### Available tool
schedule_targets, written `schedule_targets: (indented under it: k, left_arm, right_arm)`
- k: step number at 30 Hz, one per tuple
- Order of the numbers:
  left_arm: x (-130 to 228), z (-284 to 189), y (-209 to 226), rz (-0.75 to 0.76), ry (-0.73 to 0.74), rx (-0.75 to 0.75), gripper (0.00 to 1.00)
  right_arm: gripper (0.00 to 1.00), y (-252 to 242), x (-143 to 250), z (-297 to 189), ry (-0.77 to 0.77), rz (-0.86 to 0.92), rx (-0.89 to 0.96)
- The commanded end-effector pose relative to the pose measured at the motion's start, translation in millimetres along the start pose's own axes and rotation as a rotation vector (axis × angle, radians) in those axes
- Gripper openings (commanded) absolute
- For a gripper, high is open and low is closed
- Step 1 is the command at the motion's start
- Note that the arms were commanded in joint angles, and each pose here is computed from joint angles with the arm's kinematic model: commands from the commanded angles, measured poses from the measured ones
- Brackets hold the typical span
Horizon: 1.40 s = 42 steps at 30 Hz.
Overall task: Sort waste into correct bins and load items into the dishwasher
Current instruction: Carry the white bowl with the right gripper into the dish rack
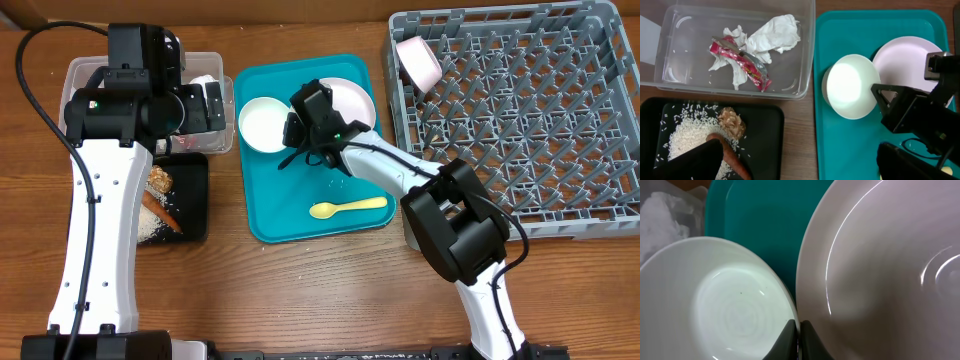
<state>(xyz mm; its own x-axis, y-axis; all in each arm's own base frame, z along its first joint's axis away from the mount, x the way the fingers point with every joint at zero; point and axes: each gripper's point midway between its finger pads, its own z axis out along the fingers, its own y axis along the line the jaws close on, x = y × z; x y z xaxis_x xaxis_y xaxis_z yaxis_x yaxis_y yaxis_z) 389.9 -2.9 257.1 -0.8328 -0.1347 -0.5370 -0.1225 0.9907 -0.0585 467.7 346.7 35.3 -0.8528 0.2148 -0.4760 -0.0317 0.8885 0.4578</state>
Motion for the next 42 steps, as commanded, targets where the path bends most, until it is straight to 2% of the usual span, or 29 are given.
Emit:
schedule_targets:
  k: [1,4,8,11,14,18,22,27,30,33,38,42]
  left_arm:
    - [-6.1,-3.5,-0.3,-0.009,-0.017,-0.002,1.00]
    - [-6.1,-3.5,-0.3,-0.009,-0.017,-0.002,1.00]
    - [-6.1,-3.5,-0.3,-0.009,-0.017,-0.002,1.00]
    - [-6.1,-3.5,-0.3,-0.009,-0.017,-0.002,1.00]
    - [-6.1,-3.5,-0.3,-0.009,-0.017,-0.002,1.00]
    - [-6.1,-3.5,-0.3,-0.009,-0.017,-0.002,1.00]
    - [-6.1,-3.5,-0.3,-0.009,-0.017,-0.002,1.00]
    - [-6.1,-3.5,-0.3,-0.009,-0.017,-0.002,1.00]
    - [-6.1,-3.5,-0.3,-0.009,-0.017,-0.002,0.99]
    - [-6.1,-3.5,-0.3,-0.009,-0.017,-0.002,1.00]
    - [-6.1,-3.5,-0.3,-0.009,-0.017,-0.002,1.00]
    - [-6.1,-3.5,-0.3,-0.009,-0.017,-0.002,1.00]
  right_arm:
    - [0.04,35.6,-59.3,-67.0,-0.112,-0.046,-0.076]
    - [0.04,39.6,-90.1,-121.7,-0.176,-0.084,-0.065]
    - [0.04,-0.8,-134.0,-201.8,-0.333,-0.040,0.114]
    - [0.04,-49.2,-159.6,-264.4,-0.468,-0.020,0.335]
    - [0.04,-111.3,-178.7,-335.0,-0.638,0.024,0.673]
    - [0.04,-151.8,-180.9,-379.3,-0.739,0.026,0.992]
    - [0.04,-165.9,-178.2,-387.4,-0.769,-0.006,1.171]
    - [0.04,-177.0,-175.5,-374.8,-0.705,-0.123,1.350]
    - [0.04,-182.8,-172.7,-354.3,-0.657,-0.159,1.371]
    - [0.04,-193.9,-159.5,-316.6,-0.526,-0.251,1.405]
    - [0.04,-211.7,-139.9,-290.9,-0.365,-0.360,1.479]
    - [0.04,-217.7,-126.6,-271.8,-0.305,-0.370,1.465]
